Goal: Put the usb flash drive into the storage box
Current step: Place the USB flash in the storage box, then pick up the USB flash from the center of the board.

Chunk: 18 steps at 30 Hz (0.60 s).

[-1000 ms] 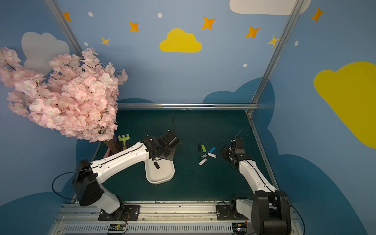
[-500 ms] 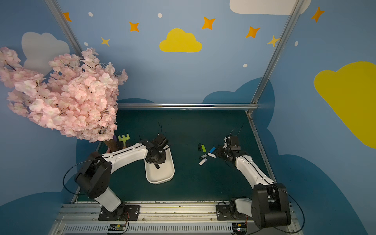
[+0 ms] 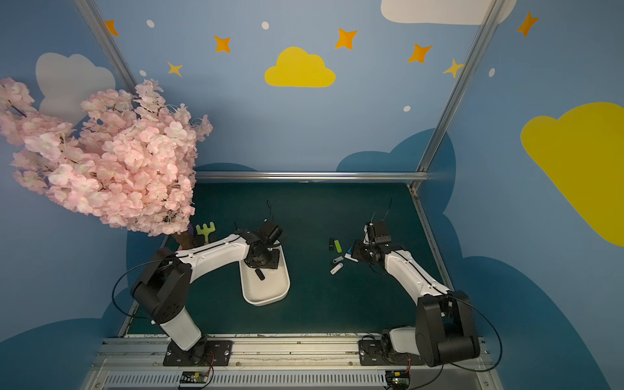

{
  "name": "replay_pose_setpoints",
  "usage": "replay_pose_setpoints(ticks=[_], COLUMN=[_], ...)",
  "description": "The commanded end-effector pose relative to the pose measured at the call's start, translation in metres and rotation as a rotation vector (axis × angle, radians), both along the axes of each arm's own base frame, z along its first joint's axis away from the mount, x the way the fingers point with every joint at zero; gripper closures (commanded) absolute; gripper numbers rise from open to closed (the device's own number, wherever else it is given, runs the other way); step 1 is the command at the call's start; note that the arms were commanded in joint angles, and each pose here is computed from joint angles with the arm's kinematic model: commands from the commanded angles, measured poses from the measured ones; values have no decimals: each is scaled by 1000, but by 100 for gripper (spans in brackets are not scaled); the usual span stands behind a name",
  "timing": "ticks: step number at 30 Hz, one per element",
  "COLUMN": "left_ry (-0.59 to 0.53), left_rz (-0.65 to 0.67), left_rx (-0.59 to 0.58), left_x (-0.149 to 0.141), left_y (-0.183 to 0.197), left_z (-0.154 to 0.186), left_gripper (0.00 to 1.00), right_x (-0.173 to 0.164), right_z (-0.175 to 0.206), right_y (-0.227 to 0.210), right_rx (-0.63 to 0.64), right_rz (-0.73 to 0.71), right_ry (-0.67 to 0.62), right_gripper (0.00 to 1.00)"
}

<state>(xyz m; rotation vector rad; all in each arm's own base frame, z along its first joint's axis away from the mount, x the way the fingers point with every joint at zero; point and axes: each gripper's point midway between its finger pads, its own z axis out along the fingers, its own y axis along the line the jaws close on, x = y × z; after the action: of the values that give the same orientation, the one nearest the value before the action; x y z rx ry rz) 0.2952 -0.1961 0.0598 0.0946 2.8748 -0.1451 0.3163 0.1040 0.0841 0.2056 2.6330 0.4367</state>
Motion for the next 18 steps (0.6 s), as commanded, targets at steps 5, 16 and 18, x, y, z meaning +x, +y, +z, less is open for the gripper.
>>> replay_pose_setpoints(ticks=[5, 16, 18], left_ry=[-119, -184, -182], left_rz=[-42, -52, -52], left_rx=[-97, -169, -164], left_x=[-27, -51, -51], left_y=[14, 23, 23], left_z=[76, 91, 89], left_gripper=[44, 42, 42], right_x=[-3, 19, 24], right_z=[-20, -40, -43], right_y=[5, 3, 8], right_rx=[-106, -215, -202], right_rz=[88, 143, 165], right_ry=[179, 284, 292], right_gripper=[53, 48, 48])
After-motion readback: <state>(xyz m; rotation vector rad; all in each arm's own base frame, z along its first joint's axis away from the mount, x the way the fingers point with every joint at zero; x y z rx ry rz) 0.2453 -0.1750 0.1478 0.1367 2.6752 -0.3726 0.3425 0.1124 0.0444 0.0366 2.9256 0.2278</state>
